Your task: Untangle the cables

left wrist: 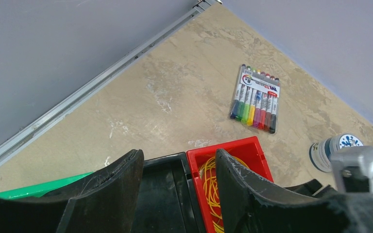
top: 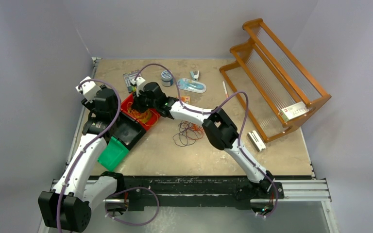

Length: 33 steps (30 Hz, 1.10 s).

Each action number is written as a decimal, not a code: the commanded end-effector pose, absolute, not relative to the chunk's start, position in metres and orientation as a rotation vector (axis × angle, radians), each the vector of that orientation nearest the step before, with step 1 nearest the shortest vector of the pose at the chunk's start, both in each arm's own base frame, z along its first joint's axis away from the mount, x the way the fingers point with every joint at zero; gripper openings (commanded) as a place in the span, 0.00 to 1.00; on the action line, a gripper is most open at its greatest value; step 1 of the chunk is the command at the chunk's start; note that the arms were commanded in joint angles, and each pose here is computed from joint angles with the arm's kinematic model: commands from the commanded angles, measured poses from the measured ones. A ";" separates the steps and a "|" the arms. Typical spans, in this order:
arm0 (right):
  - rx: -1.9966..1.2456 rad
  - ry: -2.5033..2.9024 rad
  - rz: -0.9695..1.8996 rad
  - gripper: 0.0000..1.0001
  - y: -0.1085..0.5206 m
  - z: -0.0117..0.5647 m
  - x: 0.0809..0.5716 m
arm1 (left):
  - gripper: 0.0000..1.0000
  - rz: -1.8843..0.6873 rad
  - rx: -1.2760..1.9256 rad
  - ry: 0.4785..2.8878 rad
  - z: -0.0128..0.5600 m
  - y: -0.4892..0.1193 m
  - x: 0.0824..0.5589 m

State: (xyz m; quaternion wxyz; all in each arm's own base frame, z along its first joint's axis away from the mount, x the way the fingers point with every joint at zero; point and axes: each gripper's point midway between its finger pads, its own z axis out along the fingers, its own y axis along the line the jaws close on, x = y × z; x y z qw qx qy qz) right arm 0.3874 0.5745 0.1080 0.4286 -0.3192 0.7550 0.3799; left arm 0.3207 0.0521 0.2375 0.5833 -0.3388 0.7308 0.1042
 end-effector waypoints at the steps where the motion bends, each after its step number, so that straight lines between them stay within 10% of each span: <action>1: -0.812 1.892 0.914 0.00 0.576 0.105 0.393 | 0.55 0.243 -0.785 1.677 0.251 0.055 0.324; 13: -0.793 1.872 0.910 0.00 0.572 0.117 0.393 | 0.55 0.241 -0.779 1.686 0.250 0.054 0.326; 33: -0.751 1.702 0.964 0.41 0.551 0.222 0.377 | 0.55 0.237 -0.773 1.687 0.251 0.054 0.325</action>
